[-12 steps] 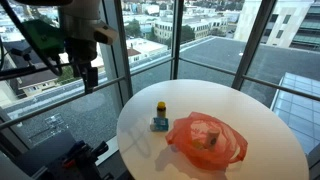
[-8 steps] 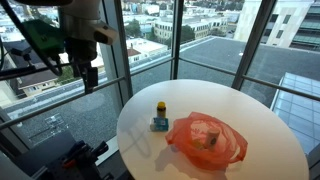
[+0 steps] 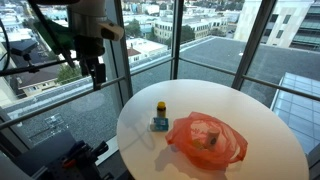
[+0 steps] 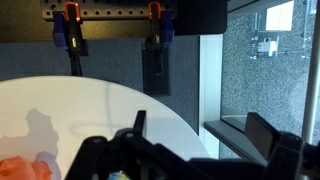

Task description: Remove the white medicine bottle from the plastic bag and place it on the table

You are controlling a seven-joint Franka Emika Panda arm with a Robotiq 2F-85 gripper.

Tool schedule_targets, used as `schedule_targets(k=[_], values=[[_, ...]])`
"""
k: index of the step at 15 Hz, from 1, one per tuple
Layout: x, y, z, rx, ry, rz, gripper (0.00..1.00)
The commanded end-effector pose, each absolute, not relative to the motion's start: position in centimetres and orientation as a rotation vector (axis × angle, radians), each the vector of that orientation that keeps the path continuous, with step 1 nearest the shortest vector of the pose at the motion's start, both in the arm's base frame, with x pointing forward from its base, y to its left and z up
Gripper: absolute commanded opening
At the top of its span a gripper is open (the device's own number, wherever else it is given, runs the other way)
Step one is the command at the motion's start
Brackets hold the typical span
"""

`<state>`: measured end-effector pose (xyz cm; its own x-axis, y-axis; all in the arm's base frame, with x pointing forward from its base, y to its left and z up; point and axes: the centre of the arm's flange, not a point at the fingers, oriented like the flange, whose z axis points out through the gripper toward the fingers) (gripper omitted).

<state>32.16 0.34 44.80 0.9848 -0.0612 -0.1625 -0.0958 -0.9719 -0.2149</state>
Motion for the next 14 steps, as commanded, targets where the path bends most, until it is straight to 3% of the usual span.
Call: schedule_targets(k=[1,14], values=[[36.4,-0.3,45.9,-2.96,0.148,0.216,1.0],[38.3,-13.0,49.6,-3.054,0.674,0.041,1.0]])
